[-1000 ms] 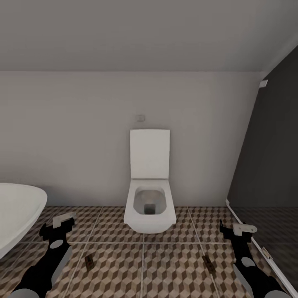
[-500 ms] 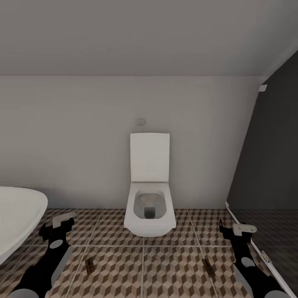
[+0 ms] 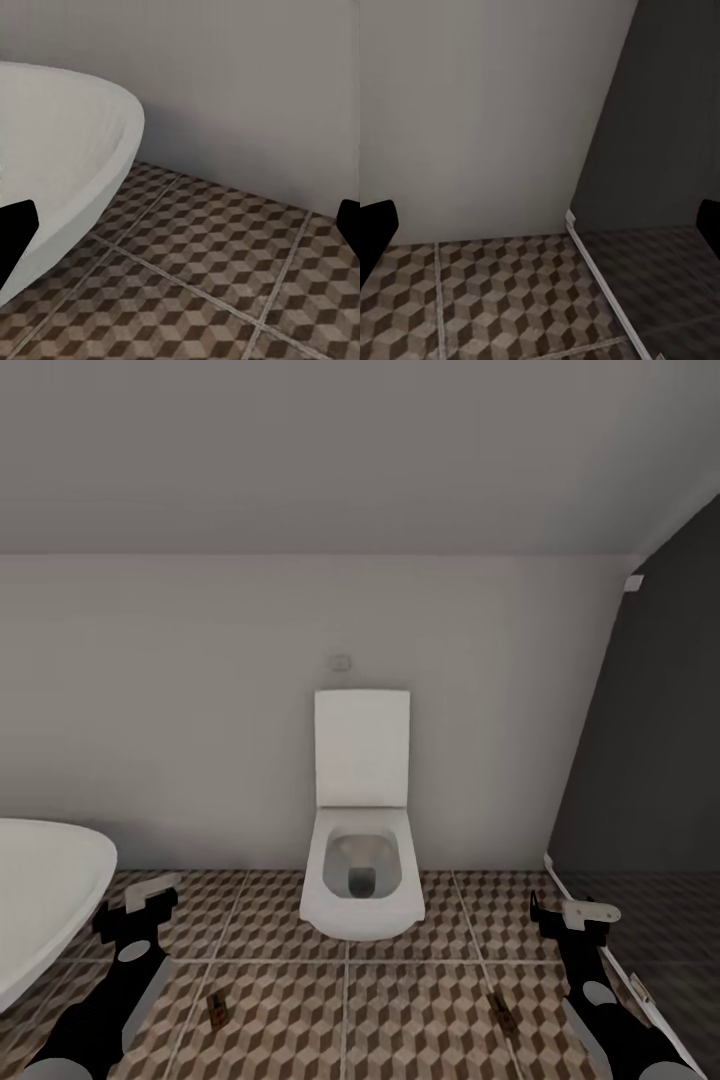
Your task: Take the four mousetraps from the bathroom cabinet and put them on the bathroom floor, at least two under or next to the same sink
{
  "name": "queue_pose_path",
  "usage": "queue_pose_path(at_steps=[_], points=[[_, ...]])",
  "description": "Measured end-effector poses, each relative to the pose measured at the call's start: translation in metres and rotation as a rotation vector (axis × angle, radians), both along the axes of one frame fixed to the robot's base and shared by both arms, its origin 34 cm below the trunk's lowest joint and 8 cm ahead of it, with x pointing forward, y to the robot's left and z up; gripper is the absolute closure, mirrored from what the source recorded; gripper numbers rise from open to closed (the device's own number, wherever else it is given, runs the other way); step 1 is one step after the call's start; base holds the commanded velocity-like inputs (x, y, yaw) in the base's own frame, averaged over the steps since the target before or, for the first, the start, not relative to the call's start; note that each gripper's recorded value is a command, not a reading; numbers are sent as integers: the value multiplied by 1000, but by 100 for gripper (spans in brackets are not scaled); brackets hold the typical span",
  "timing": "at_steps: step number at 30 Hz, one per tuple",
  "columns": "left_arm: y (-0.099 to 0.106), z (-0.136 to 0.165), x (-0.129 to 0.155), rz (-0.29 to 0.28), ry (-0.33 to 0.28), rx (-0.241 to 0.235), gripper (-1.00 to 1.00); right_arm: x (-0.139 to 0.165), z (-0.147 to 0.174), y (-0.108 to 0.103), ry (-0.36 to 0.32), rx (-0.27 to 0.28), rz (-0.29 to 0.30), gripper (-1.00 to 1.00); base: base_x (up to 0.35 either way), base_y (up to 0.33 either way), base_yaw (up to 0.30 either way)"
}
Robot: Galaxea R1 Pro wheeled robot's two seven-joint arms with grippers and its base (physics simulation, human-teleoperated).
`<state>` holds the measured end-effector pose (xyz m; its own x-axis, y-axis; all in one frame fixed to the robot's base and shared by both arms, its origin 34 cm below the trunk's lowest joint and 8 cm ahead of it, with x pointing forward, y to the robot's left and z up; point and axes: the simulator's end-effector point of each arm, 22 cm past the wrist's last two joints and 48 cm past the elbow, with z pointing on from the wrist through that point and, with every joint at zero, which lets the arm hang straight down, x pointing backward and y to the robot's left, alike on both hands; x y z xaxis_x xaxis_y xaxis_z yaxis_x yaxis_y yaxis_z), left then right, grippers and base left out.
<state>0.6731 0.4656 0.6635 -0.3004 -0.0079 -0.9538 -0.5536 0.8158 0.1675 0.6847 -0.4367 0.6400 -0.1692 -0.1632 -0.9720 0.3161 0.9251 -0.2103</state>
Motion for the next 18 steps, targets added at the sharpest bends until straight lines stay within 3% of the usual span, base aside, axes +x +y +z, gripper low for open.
queue_pose_path(at_steps=[18], points=[[0,34,6,-1,4,-2,-100,6,36,1,1,-1,2,-100,0,0,0]])
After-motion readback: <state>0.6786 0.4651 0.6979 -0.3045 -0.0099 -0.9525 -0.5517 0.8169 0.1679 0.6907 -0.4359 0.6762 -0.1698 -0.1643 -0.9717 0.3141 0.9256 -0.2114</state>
